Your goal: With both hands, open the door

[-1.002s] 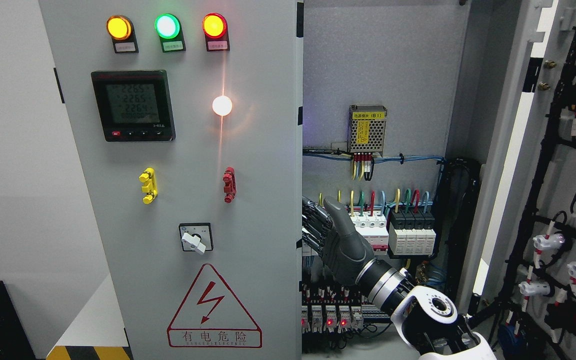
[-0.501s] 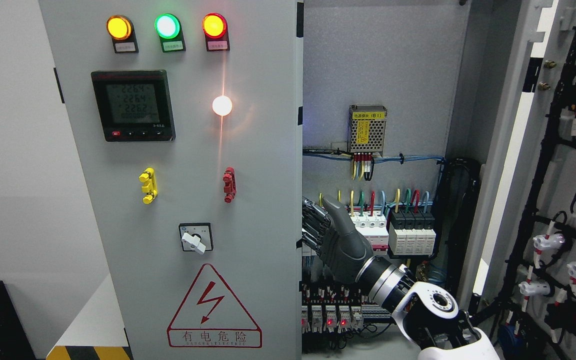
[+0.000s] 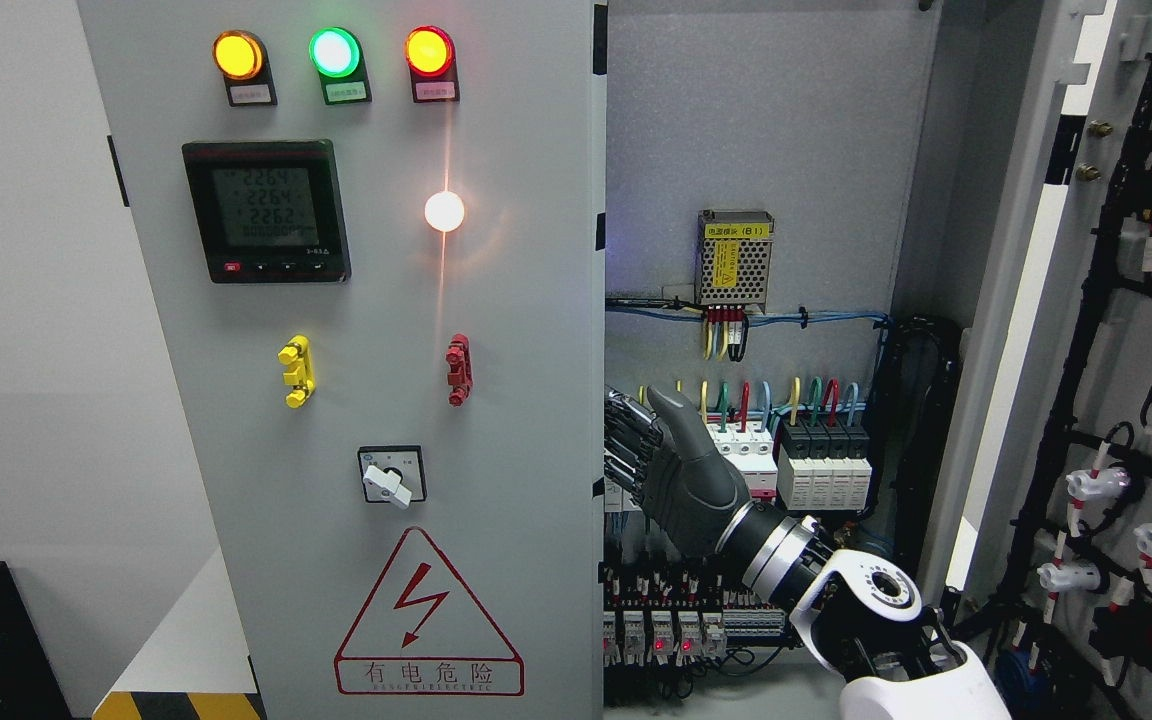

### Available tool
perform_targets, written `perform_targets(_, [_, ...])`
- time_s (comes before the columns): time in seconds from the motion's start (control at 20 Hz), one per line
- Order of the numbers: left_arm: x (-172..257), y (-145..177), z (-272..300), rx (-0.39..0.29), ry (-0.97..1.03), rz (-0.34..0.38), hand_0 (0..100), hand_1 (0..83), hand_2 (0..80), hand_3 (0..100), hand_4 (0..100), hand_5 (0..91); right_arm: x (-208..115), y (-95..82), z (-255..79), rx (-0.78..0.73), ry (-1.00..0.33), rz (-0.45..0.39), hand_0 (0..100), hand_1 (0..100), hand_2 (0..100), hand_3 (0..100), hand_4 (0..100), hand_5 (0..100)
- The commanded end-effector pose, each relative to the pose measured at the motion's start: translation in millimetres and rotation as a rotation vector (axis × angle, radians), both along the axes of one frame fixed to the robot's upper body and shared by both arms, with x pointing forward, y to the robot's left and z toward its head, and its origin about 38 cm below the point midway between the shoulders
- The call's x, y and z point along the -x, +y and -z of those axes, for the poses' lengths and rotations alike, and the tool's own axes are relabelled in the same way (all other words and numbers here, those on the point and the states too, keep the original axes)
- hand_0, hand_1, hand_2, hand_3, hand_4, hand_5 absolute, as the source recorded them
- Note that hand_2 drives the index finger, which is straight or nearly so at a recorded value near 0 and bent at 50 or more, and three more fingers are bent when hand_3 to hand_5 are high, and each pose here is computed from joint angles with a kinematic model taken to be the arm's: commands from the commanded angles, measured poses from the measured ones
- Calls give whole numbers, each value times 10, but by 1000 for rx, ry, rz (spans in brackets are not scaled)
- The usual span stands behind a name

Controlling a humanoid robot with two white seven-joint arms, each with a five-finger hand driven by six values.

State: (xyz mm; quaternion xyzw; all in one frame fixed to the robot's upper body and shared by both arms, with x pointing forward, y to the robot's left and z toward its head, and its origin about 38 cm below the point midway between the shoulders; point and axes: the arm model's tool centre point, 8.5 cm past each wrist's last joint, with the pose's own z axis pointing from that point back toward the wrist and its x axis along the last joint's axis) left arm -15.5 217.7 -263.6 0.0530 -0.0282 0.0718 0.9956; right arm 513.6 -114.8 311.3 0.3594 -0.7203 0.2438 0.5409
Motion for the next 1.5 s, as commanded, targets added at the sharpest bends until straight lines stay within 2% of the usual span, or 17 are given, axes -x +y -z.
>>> perform_targets(0.0, [-30,-4,2,1,-8,32,0,0,0,0,0,0,-45,-40,32,0,15,4,191,0,0,0,0,0])
perform_targets(0.15, [-30,-4,2,1,-8,32,0,0,0,0,0,0,-22,-16,29,9,5,-42,191,0,0,0,0,0])
perform_targets(1.45, [-30,-4,2,1,-8,32,0,0,0,0,0,0,34,28,-55,23,-34,-130,190,0,0,0,0,0])
